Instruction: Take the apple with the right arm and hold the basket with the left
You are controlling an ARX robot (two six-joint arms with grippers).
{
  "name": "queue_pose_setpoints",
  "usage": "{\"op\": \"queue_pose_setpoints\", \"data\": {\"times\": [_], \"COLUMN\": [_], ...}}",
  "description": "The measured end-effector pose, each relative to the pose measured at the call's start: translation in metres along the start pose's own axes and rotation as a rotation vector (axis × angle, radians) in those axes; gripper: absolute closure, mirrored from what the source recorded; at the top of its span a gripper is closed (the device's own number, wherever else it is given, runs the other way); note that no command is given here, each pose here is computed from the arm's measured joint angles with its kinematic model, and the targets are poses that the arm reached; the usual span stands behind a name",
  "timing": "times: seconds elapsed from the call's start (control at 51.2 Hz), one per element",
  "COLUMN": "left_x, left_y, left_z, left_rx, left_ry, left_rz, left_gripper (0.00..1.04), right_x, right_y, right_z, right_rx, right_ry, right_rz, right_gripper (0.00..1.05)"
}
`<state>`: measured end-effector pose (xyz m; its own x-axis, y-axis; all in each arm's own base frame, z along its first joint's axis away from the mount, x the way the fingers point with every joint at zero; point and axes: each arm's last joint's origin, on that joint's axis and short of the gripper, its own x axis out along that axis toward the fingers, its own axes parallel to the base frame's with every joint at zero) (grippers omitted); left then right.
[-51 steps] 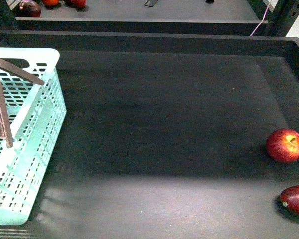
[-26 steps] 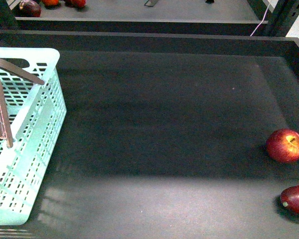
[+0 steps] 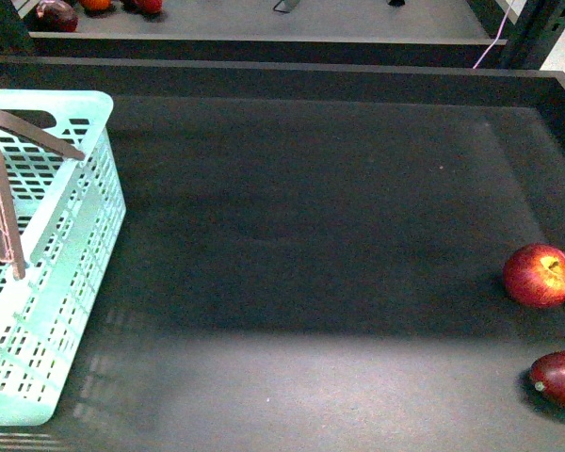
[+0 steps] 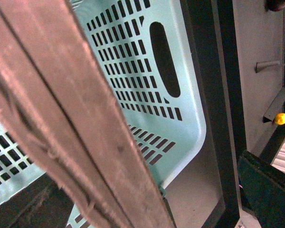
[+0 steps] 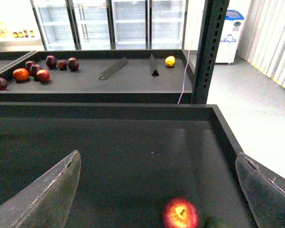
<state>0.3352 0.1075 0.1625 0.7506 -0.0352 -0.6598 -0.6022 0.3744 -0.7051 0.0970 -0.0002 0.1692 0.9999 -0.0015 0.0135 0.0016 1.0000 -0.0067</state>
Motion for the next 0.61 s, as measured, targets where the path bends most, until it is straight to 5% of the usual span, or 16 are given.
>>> {"op": "queue_pose_setpoints", "data": {"times": [0.059, 0.391, 0.605], "left_x": [0.005, 0.015, 0.016], "left_y": [0.000, 0.002, 0.001], "left_z": [0.002, -0.005, -0.006], "left_rx": [0.006, 0.021, -0.023], "left_ry": [-0.005, 0.004, 0.009], "left_rz": [0.018, 0.059, 0.056], "left_gripper": [0.09, 0.70, 0.87], "right_x": [0.000, 0.000, 0.000], "right_y": [0.000, 0.000, 0.000], "right_z": [0.000, 0.000, 0.000], "right_rx": [0.000, 0.000, 0.000], "right_ry": [0.000, 0.000, 0.000], "right_rz": [0.000, 0.000, 0.000], "right_gripper": [0.09, 0.09, 0.09]}}
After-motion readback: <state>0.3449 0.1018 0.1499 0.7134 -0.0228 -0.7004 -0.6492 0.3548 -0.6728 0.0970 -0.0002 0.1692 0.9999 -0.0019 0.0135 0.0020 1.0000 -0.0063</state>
